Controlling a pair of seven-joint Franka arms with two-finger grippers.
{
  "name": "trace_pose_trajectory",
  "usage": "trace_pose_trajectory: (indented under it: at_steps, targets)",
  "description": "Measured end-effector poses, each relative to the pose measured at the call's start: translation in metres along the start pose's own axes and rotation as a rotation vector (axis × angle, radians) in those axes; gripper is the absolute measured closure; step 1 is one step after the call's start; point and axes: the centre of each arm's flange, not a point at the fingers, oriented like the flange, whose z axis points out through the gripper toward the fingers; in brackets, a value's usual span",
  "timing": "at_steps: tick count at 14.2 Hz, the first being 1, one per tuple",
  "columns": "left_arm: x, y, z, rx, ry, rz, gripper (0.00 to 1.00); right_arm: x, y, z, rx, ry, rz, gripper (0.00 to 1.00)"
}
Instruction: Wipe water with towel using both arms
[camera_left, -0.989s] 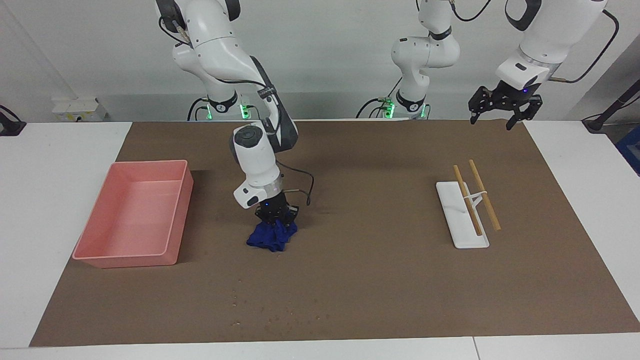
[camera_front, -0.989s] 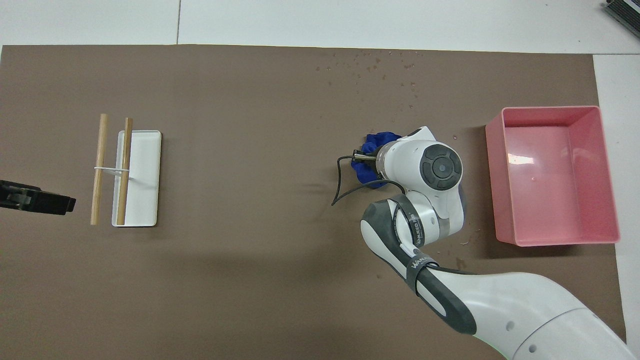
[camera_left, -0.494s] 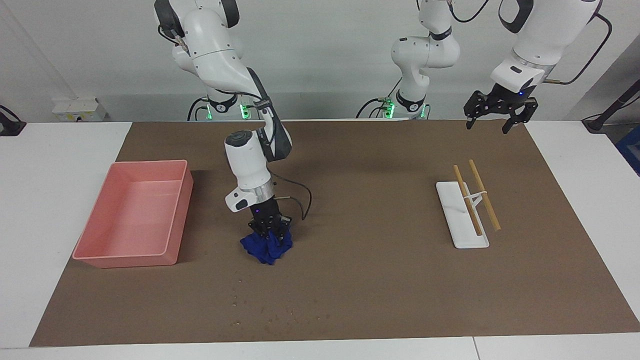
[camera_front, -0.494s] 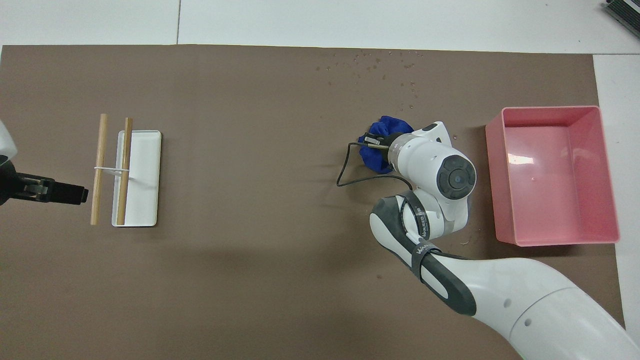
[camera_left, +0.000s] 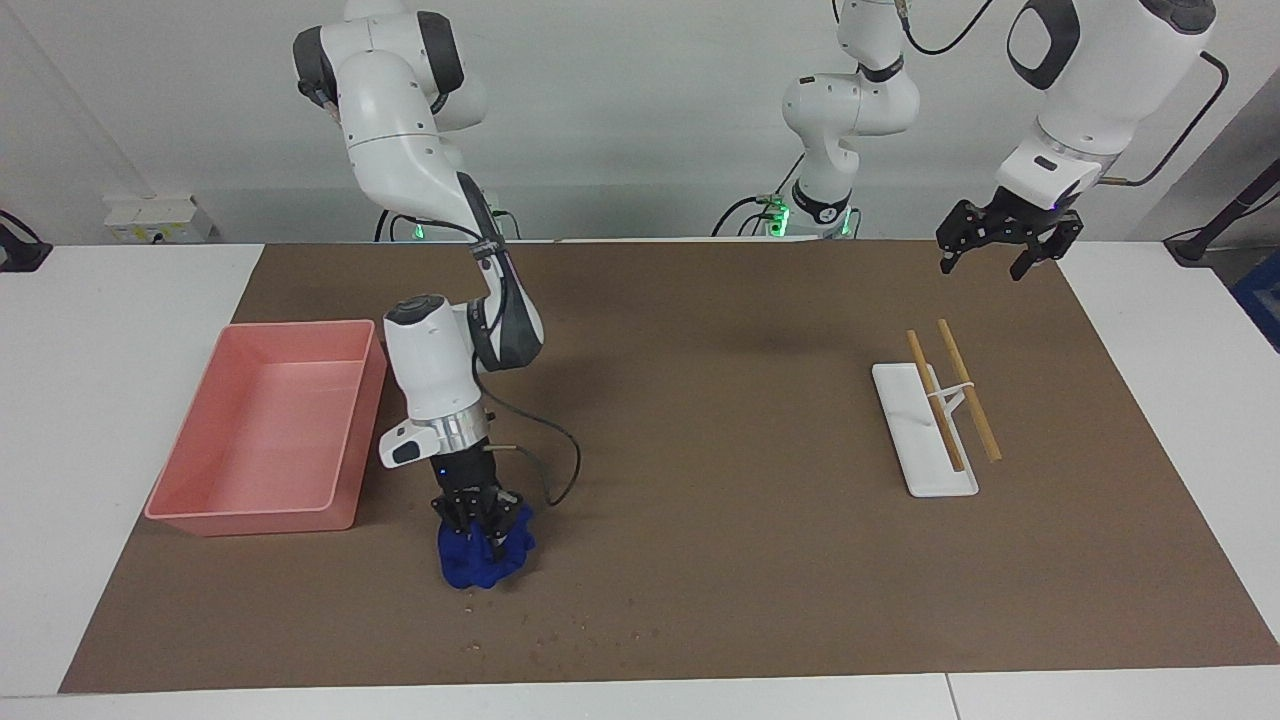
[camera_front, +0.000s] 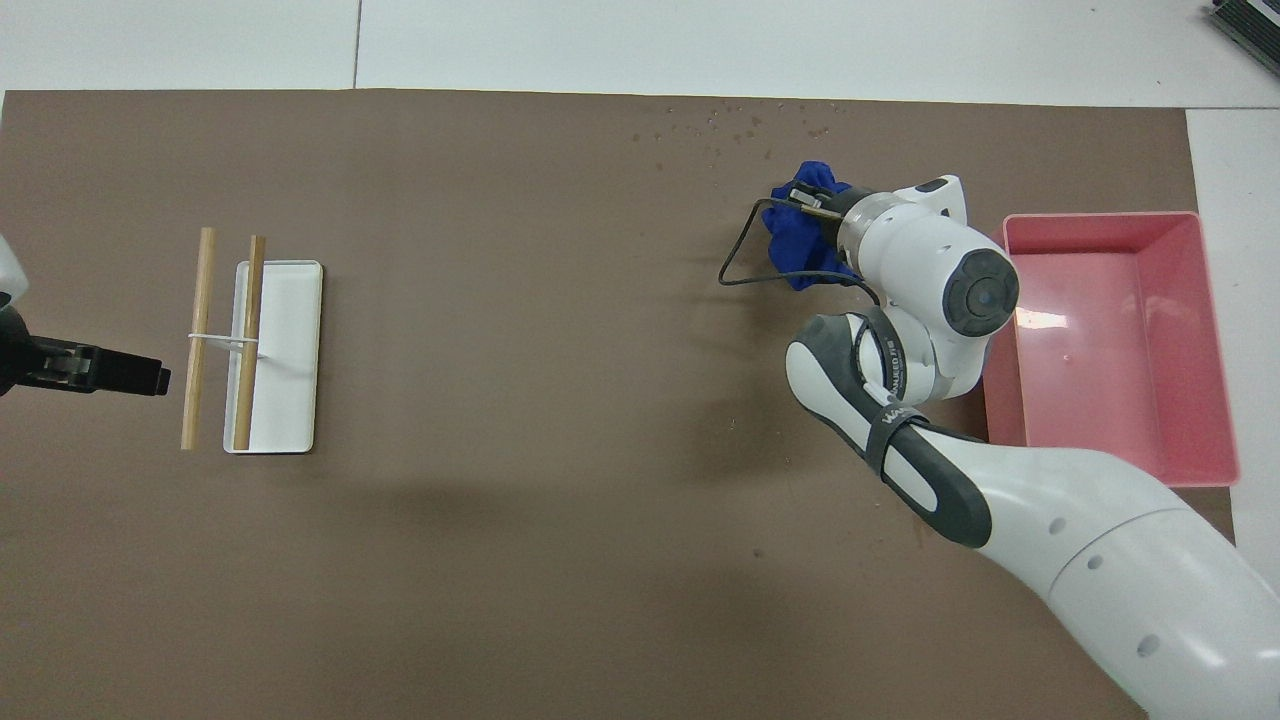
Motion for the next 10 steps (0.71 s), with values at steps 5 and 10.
trace_pose_trajectory:
  at_steps: [5, 10]
  targets:
    - [0.009, -0.007, 0.015, 0.002, -0.027, -0.014, 0.0, 0.054, -0.007, -0.04, 0.026, 0.081, -0.008, 0.84]
    - [0.016, -0.002, 0.028, 0.0, -0.045, -0.005, 0.0, 0.077, 0.005, -0.144, -0.059, -0.045, -0.025, 0.84]
